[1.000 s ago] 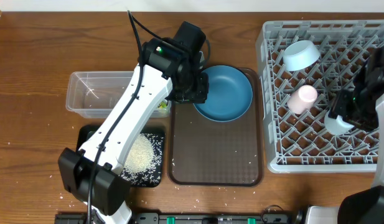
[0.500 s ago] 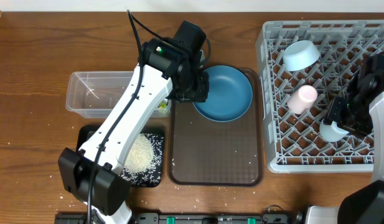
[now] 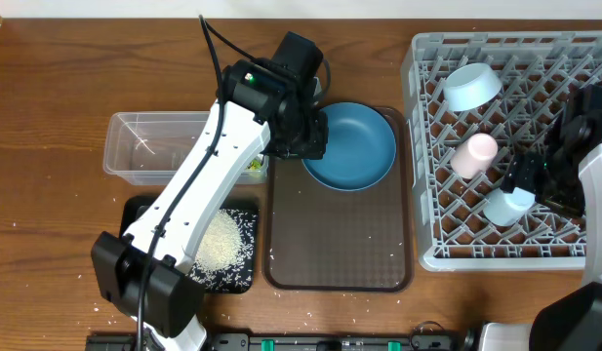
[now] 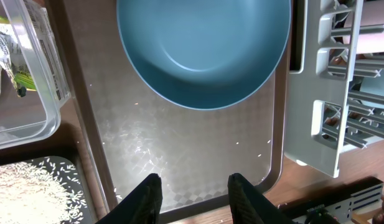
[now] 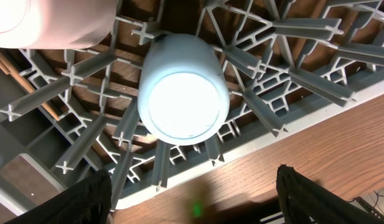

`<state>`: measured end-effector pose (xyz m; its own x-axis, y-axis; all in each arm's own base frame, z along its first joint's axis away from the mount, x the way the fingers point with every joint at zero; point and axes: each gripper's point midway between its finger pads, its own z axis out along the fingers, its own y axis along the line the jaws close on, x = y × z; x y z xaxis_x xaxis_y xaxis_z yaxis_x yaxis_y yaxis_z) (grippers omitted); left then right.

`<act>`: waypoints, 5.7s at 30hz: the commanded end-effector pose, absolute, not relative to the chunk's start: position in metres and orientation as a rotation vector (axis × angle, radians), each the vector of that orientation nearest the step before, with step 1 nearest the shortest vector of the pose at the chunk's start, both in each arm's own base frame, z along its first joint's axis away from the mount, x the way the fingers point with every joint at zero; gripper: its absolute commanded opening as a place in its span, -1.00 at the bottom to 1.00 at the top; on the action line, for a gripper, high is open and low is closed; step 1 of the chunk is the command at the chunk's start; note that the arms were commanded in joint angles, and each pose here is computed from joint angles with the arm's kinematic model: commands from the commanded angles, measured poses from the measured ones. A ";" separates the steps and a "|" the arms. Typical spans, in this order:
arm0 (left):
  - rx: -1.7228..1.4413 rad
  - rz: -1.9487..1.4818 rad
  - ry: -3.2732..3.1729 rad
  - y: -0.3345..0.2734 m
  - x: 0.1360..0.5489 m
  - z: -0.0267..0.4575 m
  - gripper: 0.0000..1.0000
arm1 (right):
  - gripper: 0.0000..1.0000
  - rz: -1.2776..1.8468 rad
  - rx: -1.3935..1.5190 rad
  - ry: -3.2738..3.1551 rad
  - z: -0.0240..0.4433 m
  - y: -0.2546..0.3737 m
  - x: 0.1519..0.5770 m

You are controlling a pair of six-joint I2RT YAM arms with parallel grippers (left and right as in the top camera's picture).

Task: Sort waste into correct bins and load items into the dishwasher rack
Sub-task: 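Place light-blue cup upside down in the rack with right gripper, then reach right gripper to the blue plate rim and grasp it, then lift blue plate with right gripper and stand it in the rack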

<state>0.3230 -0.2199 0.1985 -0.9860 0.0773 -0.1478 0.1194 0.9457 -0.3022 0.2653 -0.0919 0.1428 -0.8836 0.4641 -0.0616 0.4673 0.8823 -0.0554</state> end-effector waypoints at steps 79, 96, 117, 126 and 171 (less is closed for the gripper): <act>-0.699 -0.166 2.670 0.039 0.355 0.257 0.89 | -0.80 0.103 -0.706 2.678 0.032 0.283 0.343; -0.699 -0.166 2.670 0.039 0.355 0.257 0.90 | -0.90 0.077 -0.721 2.720 0.028 0.275 0.334; -0.699 -0.166 2.670 0.039 0.355 0.257 0.89 | -0.98 0.824 -0.538 2.196 0.333 0.212 0.325; -0.699 -0.166 2.670 0.039 0.355 0.257 0.89 | -0.98 1.133 -0.297 1.919 0.396 0.062 0.328; -0.699 -0.166 2.670 0.039 0.355 0.257 0.90 | -0.81 1.123 1.015 1.988 0.183 -0.242 0.359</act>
